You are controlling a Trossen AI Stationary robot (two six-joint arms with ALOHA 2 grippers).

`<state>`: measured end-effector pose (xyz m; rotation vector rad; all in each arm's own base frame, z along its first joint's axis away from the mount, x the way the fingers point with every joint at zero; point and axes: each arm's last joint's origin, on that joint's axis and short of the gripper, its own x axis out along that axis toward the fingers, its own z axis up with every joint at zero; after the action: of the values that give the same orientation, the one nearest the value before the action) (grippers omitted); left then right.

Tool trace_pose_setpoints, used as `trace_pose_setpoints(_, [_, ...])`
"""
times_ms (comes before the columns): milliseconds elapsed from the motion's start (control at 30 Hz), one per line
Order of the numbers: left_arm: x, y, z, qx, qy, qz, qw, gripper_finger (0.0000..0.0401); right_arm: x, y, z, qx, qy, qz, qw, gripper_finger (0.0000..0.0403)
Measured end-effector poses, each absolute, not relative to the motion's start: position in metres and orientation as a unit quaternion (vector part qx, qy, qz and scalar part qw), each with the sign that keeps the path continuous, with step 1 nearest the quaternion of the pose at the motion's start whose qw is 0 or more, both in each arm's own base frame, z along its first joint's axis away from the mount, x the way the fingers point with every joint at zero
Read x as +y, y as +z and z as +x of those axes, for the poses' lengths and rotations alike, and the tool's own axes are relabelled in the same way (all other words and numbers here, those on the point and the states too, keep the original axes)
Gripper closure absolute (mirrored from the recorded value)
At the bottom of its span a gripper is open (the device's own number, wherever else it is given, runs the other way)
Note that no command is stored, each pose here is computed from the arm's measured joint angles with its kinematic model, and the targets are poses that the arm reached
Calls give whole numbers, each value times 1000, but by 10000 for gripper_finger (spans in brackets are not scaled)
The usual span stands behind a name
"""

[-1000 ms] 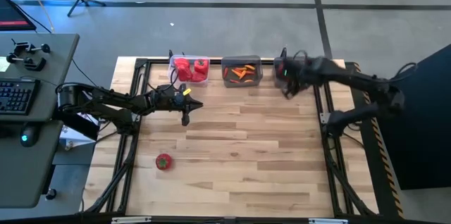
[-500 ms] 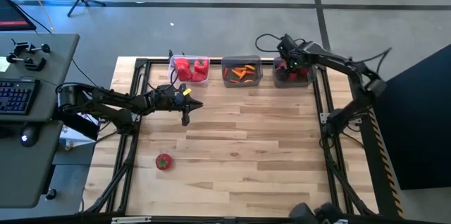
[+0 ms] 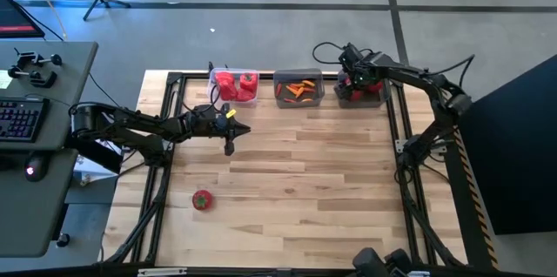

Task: Sort produce into baskets
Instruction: Put the red tomato into the right black bin

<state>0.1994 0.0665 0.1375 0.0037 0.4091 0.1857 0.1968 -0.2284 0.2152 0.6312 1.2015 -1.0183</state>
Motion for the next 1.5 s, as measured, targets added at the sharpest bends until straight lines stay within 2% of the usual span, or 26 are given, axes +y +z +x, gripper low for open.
trace_pose_setpoints(233, [66,137,199,205,92,4,974,376,-229,215,196,531,-463,274,655,71])
trace_pose_setpoints(500, [67,137,199,206,94,5,974,376,-226,221,196,531,-443,269,671,69])
trace_pose_setpoints(767, [68,137,199,208,113,10,972,376,-214,247,191,505,-446,232,702,77])
trace_pose_setpoints(867, [68,137,199,209,119,11,971,376,-207,257,193,486,-459,201,716,109])
trace_pose_setpoints(933, [68,137,199,208,119,11,971,376,-201,260,197,470,-464,179,730,146])
trace_pose_setpoints(1200, [68,138,198,208,116,17,971,398,-177,246,229,390,-419,115,812,366])
trace_pose_setpoints(1233, [68,139,198,206,115,18,971,399,-173,242,234,381,-411,107,822,384])
trace_pose_setpoints(1267, [67,140,198,205,112,18,972,400,-168,240,238,370,-403,100,831,392])
trace_pose_setpoints(1400, [64,147,194,208,91,18,974,401,-152,228,251,318,-383,88,863,382])
trace_pose_setpoints(1500, [61,158,195,232,76,19,970,401,-139,218,258,271,-361,66,890,396])
